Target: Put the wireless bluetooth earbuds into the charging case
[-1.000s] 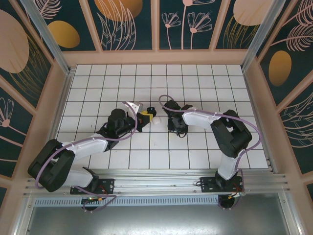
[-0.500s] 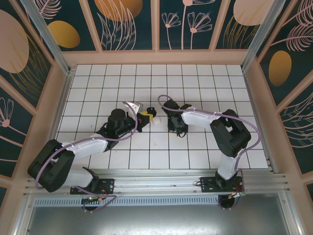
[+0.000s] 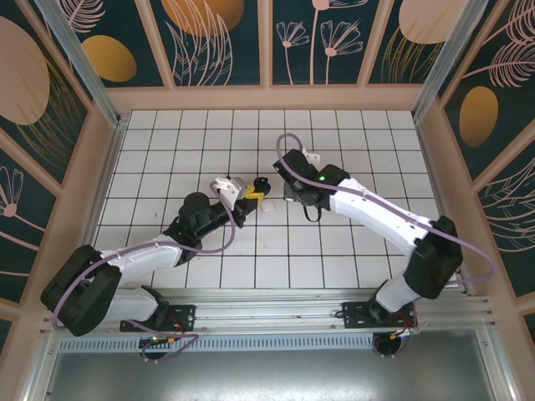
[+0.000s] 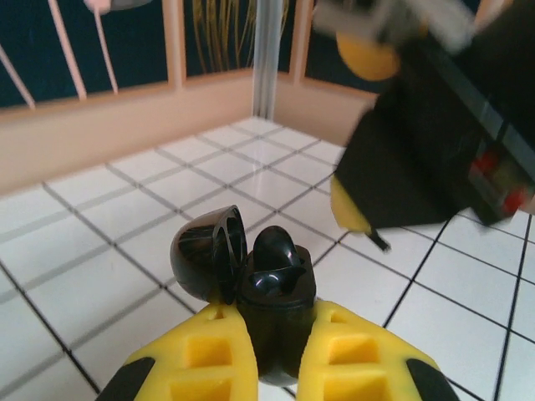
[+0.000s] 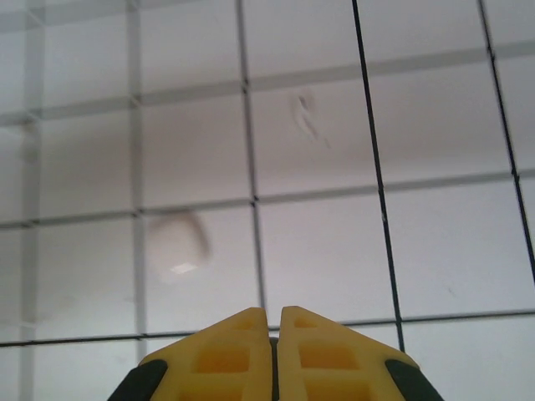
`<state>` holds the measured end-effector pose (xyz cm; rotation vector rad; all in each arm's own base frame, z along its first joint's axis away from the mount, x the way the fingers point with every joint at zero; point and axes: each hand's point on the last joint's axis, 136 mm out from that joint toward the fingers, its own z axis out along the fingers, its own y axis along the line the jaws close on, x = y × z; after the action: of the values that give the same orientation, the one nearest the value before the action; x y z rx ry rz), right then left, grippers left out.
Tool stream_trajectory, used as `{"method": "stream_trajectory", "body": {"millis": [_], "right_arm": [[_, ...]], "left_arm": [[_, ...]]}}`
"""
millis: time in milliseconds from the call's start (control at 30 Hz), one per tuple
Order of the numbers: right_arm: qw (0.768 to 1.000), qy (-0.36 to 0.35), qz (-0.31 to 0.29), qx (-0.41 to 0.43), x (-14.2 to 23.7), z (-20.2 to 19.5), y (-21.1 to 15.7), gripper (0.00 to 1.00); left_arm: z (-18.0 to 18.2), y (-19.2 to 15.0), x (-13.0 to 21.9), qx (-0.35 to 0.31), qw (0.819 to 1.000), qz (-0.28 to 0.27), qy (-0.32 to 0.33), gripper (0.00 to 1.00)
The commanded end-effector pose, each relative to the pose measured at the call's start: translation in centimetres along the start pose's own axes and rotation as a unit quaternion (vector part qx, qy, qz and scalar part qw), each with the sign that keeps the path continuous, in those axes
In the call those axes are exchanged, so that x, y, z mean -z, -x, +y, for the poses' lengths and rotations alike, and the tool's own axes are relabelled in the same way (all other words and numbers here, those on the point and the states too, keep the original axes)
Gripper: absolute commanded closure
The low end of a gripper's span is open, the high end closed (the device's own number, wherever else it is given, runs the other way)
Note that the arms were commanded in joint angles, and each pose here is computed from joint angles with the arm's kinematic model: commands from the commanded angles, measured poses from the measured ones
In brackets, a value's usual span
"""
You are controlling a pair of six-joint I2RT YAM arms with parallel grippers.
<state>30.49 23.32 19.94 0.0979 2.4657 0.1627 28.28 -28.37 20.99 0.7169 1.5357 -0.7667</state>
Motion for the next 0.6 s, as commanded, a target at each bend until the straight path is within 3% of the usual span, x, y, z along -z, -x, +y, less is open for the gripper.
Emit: {"method": "stream_trajectory", "body": {"millis": [0, 267, 567], "right_arm": [[0.995, 0.01, -0.1, -0.011, 5.2, 0.4, 4.2, 1.0], [0.97, 0.09, -0.224, -0.029, 12.1, 3.5, 8.2, 1.0], [0.943, 0.182, -0.27, -0.071, 13.0, 6.5, 9.3, 1.0]], "left_arm": [[-0.3, 3.7, 0.0, -0.091, 0.993, -0.08, 0.015, 1.0], [1.0, 6.2, -1.5, -0.14, 0.982, -0.115, 0.056, 1.0], [0.9, 6.8, -2.2, -0.122, 0.979, -0.157, 0.048, 1.0]]}}
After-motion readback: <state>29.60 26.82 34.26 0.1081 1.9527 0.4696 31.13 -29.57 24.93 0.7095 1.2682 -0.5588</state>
